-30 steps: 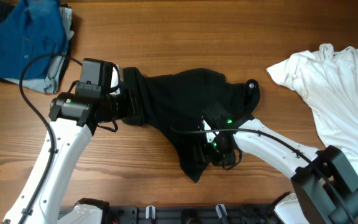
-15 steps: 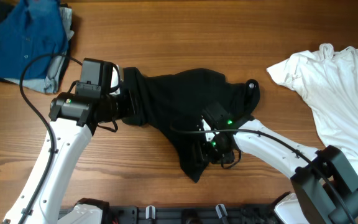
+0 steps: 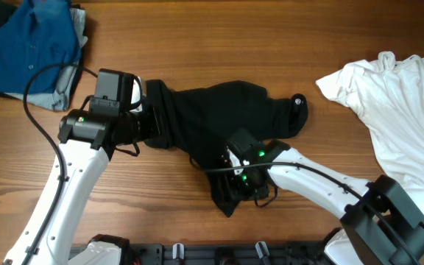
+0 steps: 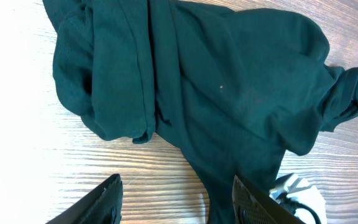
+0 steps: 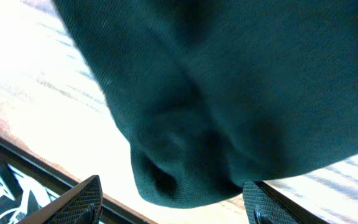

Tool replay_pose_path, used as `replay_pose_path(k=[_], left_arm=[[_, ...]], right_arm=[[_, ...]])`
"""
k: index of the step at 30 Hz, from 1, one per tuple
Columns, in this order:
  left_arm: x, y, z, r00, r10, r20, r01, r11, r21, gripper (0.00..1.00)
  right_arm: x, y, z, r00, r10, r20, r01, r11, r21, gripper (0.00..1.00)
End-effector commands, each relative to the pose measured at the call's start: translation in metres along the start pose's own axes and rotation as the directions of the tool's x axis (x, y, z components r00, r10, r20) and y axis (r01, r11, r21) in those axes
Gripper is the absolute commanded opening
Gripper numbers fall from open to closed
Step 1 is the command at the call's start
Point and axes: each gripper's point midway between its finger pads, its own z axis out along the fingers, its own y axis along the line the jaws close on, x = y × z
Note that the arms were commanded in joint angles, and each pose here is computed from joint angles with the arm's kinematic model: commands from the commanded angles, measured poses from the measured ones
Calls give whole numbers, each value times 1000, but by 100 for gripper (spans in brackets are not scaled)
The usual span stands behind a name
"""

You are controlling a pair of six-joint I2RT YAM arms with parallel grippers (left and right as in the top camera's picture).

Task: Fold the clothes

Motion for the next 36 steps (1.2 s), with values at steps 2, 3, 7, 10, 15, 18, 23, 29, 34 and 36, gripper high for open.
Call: replay_pose_path(k=[2,3,7,10,15,18,23,29,34,36], left_arm=[[-2,-3,-5,1000,15,5,-15,1000,15,56],[-2,-3,-5,1000,15,4,-15,1000,14,56],[-2,-3,-5,1000,15,5,-15,1000,14,56],[-2,-3,-5,1000,15,5,-15,1000,14,56],[-1,-3,-5,1000,14,1,-14,1000,13,56],[0,-2,-5,1000,14,-3,-14,1000,11,56],[1,-2,-5,1000,12,-9,-12,1000,8,56],[4,-1,-6,1000,11,-18,-11,1000,5,56],[3,-1,-8,1000,13,-9,-13,1000,8,56],[3,-2,-9,1000,14,-6,-14,1000,10,56]], right_arm=[[20,13,8,997,19,-76,-22,999,-31,73],[22,14,9,997,22,-80,-24,999,-29,73],[27,14,10,993,76,-95,-78,997,-14,76],[26,14,10,992,84,-92,-85,996,-9,77],[25,13,10,989,117,-91,-118,993,-4,78],[25,12,9,989,121,-89,-121,993,-4,50],[16,1,8,986,161,-50,-160,987,32,56],[17,-8,8,980,191,-49,-188,981,53,86],[26,-21,20,976,208,-67,-203,976,75,73],[26,-23,22,983,172,-71,-166,983,78,64]])
